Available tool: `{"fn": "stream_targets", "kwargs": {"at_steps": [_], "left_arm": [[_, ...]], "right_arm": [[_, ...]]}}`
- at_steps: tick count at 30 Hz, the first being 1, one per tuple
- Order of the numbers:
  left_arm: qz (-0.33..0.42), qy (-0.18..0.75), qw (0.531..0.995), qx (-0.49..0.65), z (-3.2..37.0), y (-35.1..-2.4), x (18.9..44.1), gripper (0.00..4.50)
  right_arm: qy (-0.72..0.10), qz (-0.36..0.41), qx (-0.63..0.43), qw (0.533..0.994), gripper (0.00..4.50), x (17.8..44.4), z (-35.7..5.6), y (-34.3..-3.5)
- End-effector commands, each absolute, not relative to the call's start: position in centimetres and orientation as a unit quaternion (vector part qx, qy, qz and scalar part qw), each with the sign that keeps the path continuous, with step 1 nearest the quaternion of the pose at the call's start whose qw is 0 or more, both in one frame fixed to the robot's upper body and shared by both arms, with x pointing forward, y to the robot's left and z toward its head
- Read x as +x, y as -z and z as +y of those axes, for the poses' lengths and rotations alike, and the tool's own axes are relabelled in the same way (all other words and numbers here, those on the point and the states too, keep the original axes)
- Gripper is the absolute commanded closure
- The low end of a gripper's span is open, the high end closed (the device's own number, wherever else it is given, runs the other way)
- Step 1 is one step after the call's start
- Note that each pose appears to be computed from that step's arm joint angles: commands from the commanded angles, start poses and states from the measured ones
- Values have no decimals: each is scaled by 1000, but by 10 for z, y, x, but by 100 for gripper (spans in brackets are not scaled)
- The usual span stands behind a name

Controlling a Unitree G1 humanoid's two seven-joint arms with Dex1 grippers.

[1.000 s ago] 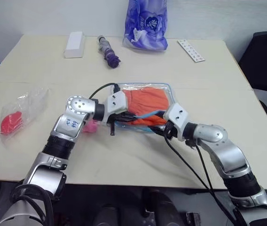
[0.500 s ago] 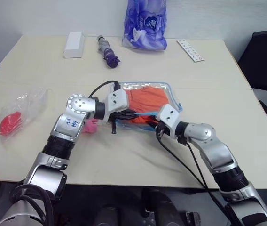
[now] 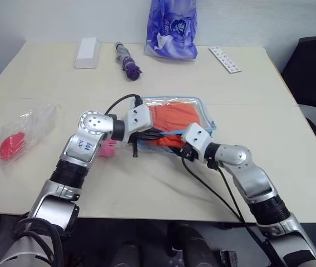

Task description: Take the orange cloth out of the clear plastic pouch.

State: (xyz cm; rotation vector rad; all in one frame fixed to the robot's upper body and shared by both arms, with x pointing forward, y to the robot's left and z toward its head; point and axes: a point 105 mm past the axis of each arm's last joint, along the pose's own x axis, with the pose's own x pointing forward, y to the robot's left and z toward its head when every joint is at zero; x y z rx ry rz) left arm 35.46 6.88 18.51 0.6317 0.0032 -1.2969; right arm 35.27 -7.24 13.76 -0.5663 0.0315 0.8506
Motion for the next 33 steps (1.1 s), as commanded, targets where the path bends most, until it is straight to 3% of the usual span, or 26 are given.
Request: {"fn": "stream_targets", "kwargs": {"at_steps": [1,7,8,10,16,21,26,33], "left_arm": [[-37,598,748,285,61,-207,351,450],[-38,606,745,278,59,-209,346,450],[-36,605,745,279,60,-207,346,450],[-33,603,746,280,61,-205,346,450],[-31,596,753,277,62,-204,348,450],[-25,570,773,279,66,-202,360,450],[-15,528,795,299,73,-195,380,450],[-9,484,815,318,82,-189,400,450]], "right_arm": [[-400,-3,-300,866,175,359,-68,-141],[-355,12,-327,876,175,385,-77,-130],[-348,19,-330,877,191,390,-80,-126],[-342,25,-331,879,228,395,-83,-122],[-349,22,-330,877,434,393,-84,-118],[-394,-14,-345,852,444,367,-77,-123],[-491,-103,-370,782,444,306,-68,-143],[-550,-72,-446,702,444,253,-107,-129]]}}
